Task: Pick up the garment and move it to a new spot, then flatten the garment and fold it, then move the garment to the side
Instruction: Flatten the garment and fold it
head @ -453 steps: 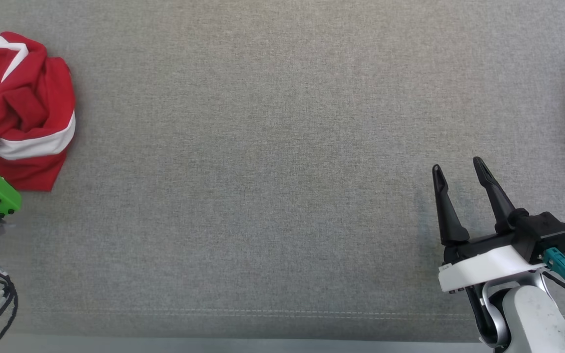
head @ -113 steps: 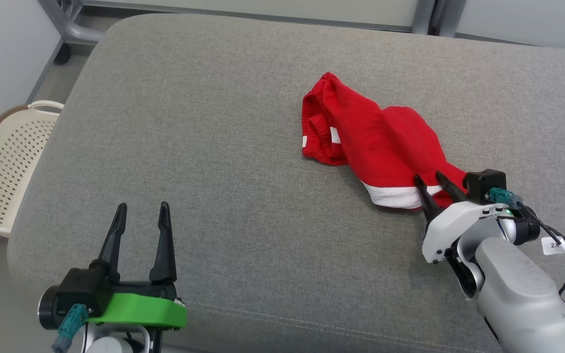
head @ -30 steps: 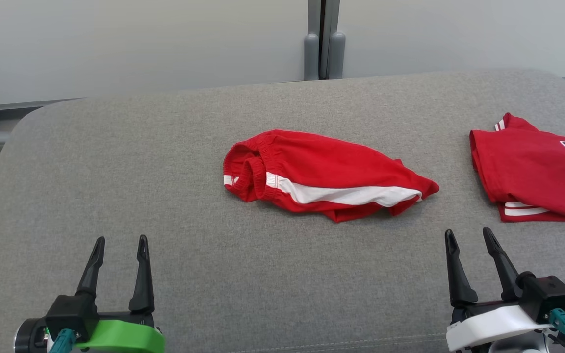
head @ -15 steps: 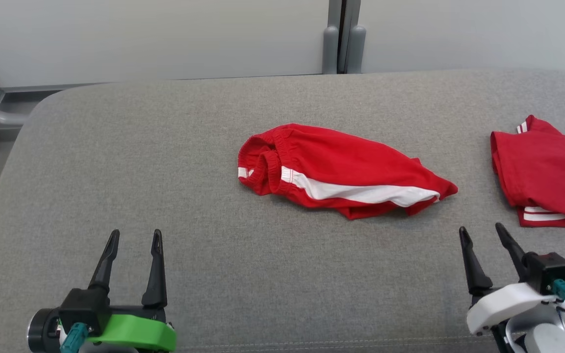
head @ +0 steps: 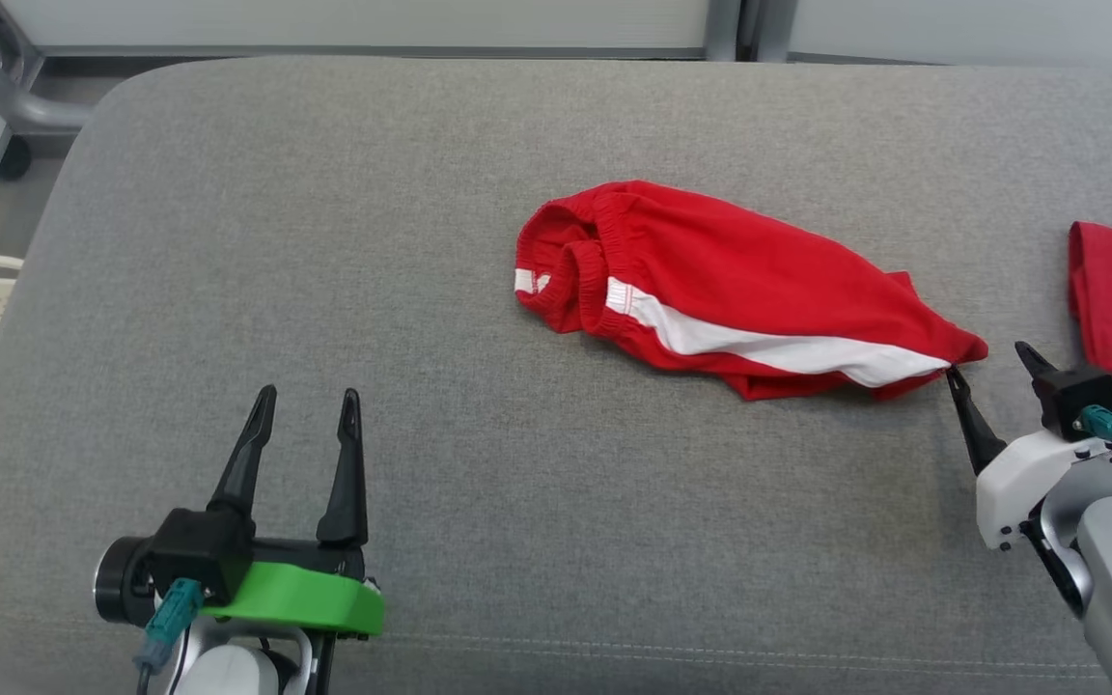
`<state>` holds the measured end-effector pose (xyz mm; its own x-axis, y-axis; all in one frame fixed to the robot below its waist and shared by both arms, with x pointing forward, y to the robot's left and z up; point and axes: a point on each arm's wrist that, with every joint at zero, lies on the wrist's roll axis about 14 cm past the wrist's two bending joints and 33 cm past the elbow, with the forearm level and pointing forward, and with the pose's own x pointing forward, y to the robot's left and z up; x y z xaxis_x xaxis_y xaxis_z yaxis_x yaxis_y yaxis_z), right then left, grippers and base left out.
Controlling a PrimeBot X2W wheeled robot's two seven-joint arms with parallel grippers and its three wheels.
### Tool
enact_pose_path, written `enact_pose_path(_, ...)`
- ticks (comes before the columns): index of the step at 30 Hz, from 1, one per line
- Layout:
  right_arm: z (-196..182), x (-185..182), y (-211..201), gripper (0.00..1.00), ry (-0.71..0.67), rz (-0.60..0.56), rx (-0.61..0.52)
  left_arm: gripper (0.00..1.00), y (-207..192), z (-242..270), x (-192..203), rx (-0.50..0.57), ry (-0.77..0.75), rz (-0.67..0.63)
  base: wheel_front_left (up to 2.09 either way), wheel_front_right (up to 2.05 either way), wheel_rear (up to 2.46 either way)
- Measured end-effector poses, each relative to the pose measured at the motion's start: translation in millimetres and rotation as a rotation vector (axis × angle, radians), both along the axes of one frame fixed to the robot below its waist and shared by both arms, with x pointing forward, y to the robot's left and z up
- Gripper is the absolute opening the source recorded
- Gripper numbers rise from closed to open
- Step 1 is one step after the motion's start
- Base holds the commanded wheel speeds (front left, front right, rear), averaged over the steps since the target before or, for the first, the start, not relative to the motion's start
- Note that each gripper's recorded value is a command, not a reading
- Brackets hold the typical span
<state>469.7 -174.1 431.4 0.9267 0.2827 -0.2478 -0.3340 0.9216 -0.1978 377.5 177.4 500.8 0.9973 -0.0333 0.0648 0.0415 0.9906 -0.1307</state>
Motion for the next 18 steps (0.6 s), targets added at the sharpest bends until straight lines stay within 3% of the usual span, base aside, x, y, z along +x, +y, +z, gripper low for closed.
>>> enact_pose_path(4, -21, 11, 2, 1.00, 0.064, 0.049, -0.080, 1.00, 7, -3, 0, -0.008, 0.011, 0.025, 0.00, 0.00, 0.00)
enact_pose_path(11, -35, 22, 26, 1.00, 0.106, 0.127, -0.121, 1.00, 18, -10, -4, -0.007, 0.032, 0.065, 0.00, 0.00, 0.00)
enact_pose_path(12, -38, 22, 27, 0.92, 0.115, 0.133, -0.124, 1.00, 19, -10, -4, -0.006, 0.033, 0.069, 0.00, 0.00, 0.00)
enact_pose_path(13, -40, 20, 29, 0.35, 0.122, 0.141, -0.129, 1.00, 20, -9, -4, -0.006, 0.032, 0.070, 0.00, 0.00, 0.00)
enact_pose_path(14, -40, 20, 30, 0.00, 0.123, 0.144, -0.128, 1.00, 20, -9, -5, -0.006, 0.030, 0.070, 0.00, 0.00, 0.00)
enact_pose_path(18, -30, 19, 34, 0.00, 0.104, 0.150, -0.098, 1.00, 17, -6, -5, -0.005, 0.020, 0.060, 0.00, 0.00, 0.00)
